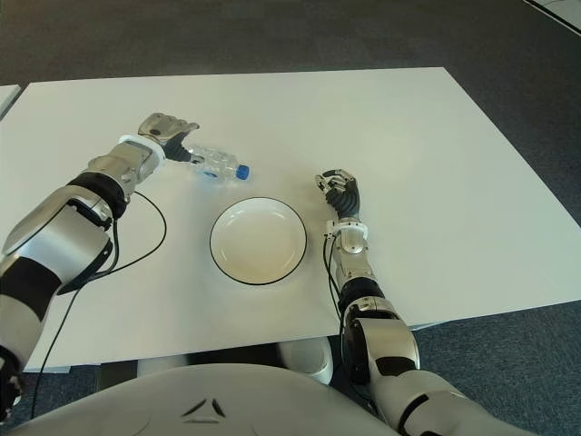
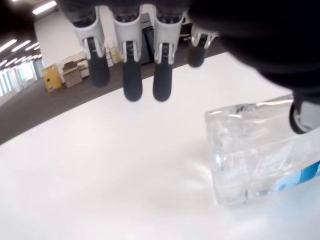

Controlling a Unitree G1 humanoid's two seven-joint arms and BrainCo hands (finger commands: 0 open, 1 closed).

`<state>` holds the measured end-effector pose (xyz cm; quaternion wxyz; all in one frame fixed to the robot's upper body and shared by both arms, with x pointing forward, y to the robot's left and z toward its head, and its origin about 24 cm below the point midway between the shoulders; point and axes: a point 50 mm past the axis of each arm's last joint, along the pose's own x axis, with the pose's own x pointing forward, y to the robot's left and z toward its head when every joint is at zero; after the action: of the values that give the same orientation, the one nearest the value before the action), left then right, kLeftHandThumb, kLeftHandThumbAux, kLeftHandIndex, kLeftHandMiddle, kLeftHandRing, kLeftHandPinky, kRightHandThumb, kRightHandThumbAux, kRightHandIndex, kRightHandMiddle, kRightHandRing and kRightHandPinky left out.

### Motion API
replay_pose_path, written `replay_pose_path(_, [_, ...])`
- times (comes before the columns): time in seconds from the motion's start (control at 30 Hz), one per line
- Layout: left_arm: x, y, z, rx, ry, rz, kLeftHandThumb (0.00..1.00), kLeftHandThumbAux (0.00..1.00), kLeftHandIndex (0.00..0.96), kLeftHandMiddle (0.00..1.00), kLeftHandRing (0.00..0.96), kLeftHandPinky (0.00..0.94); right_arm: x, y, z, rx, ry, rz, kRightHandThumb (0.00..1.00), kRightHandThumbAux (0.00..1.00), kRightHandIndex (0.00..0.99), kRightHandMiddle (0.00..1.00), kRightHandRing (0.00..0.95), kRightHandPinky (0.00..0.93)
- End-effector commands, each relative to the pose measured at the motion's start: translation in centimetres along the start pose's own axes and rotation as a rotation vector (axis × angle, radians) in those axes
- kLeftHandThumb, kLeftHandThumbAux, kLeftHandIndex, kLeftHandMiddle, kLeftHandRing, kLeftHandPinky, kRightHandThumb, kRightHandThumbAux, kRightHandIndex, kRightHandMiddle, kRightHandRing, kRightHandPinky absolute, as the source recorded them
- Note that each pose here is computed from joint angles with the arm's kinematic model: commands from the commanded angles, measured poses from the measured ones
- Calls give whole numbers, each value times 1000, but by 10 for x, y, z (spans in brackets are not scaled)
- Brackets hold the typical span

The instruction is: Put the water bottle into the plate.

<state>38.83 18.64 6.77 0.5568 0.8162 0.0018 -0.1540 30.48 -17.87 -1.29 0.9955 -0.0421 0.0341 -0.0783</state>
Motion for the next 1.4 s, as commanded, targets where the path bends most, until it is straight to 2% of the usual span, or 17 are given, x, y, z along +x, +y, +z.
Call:
replay_pose_path(0.03, [0, 1, -1, 119, -23, 24, 505, 226, 1, 1, 1, 1, -7, 1, -13, 8, 65, -5, 706, 730, 436, 752, 747, 743])
replay_pose_path(0.43, [1, 7, 2, 258, -50, 77, 480, 156, 0, 0, 0, 0, -7, 2, -14, 8, 72, -13, 707, 730, 436, 748, 745, 736])
replay_pose_path(0.83, [6, 14, 18, 356, -103, 96, 506, 146, 0, 0, 0, 0, -8, 4, -13, 8, 70, -17, 708, 729, 436, 745, 743, 734])
replay_pose_path(1.23, [7, 4, 33, 452, -140, -5, 516, 151, 0, 0, 0, 0, -9, 3, -15, 18, 72, -27, 707, 729, 436, 743, 741, 735])
replay_pose_path(1.4, [8, 3, 35, 495, -150, -43, 516, 152, 0, 0, 0, 0, -9, 2, -15, 24, 76, -30, 706, 728, 436, 754, 755, 763])
